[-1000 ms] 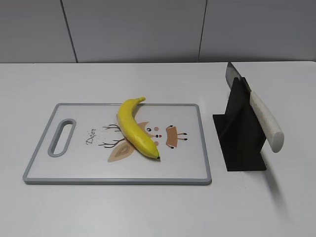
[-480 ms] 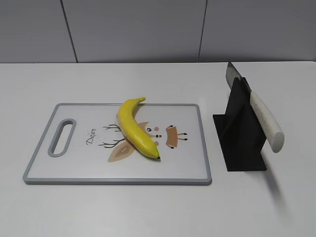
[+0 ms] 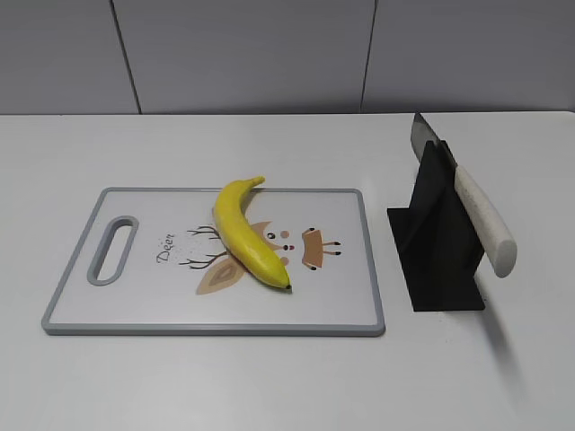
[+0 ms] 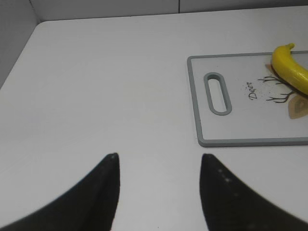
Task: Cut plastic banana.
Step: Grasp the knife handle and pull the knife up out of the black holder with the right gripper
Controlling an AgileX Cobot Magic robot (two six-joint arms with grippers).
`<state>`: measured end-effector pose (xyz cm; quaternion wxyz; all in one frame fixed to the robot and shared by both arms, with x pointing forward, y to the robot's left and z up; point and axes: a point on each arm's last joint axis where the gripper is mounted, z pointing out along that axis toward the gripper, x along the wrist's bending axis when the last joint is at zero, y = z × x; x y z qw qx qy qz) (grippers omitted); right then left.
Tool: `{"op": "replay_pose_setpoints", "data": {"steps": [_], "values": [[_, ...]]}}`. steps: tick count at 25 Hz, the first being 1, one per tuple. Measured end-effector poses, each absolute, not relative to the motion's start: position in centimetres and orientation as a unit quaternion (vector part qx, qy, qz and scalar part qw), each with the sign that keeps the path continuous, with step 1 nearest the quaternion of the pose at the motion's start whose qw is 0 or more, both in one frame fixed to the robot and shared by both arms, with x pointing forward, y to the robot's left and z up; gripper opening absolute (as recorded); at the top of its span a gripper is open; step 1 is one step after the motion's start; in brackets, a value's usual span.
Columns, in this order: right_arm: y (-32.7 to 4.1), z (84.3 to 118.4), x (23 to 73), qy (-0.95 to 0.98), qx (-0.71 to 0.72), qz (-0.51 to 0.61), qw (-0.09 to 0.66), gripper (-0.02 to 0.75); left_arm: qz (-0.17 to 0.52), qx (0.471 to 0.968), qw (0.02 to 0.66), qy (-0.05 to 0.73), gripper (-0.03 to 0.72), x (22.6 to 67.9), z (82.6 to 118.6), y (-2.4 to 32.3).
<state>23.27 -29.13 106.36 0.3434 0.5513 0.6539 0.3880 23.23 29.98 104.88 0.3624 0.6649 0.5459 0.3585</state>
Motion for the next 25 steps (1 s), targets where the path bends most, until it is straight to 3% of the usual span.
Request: {"op": "replay_pose_setpoints", "data": {"steps": [8, 25], "values": [[-29.0, 108.6, 25.4, 0.676, 0.575, 0.35, 0.301, 0.594, 0.359, 0.665, 0.363, 0.546, 0.58, 23.2, 104.9, 30.0], [-28.4, 110.4, 32.7, 0.71, 0.639, 0.247, 0.162, 0.594, 0.359, 0.665, 0.363, 0.546, 0.575, 23.2, 104.9, 30.0]]}}
